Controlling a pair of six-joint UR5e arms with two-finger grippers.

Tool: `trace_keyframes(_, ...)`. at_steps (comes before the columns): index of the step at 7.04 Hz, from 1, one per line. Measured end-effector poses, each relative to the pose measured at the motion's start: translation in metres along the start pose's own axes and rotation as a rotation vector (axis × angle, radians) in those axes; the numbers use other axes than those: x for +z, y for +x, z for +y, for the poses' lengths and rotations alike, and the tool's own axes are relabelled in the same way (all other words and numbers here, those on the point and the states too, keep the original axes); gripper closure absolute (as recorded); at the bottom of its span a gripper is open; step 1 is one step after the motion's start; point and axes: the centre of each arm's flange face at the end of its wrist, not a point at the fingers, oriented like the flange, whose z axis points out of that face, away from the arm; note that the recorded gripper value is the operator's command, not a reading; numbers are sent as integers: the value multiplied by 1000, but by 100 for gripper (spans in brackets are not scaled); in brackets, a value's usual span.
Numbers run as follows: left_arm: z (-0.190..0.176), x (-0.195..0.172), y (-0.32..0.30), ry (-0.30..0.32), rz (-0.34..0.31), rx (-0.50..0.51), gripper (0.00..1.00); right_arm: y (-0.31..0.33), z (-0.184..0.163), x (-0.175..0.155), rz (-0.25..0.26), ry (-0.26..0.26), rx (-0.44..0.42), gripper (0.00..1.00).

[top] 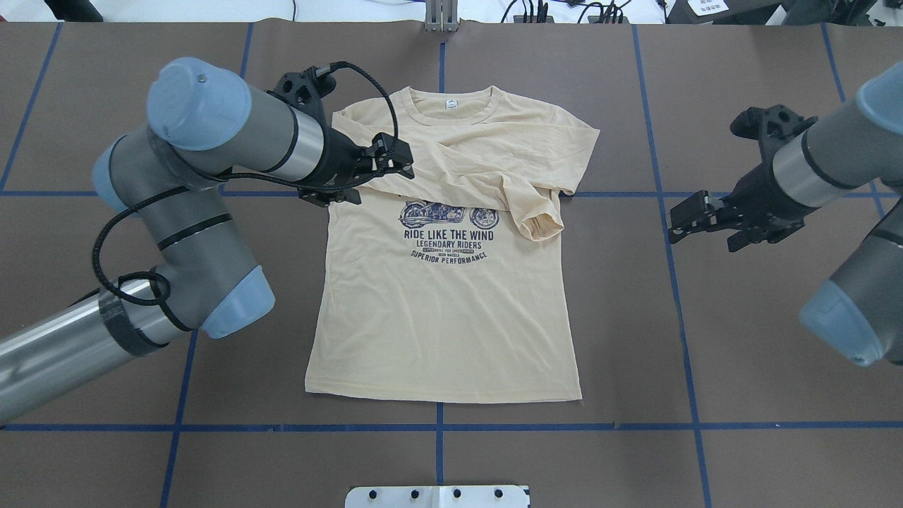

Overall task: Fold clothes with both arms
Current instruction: 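Release the sleeve with the left gripper while the right gripper moves to the hem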

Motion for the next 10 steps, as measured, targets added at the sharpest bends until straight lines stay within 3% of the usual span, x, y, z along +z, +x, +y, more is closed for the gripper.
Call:
trace_keyframes(3,-7,-15,-54,22,-57,26,0,-77,94,71,48,8,21,0)
trace_keyframes(5,-8,-16,-59,24,-67,24,0,-118,140,109,56,-14,-25,0)
trace_keyframes(8,-7,-14,-61,21,-73,22,0,-134,166,146,98,-10,-67,2)
trace_keyframes(10,-6,-14,-62,21,-73,21,0,-131,167,157,119,-17,-65,15)
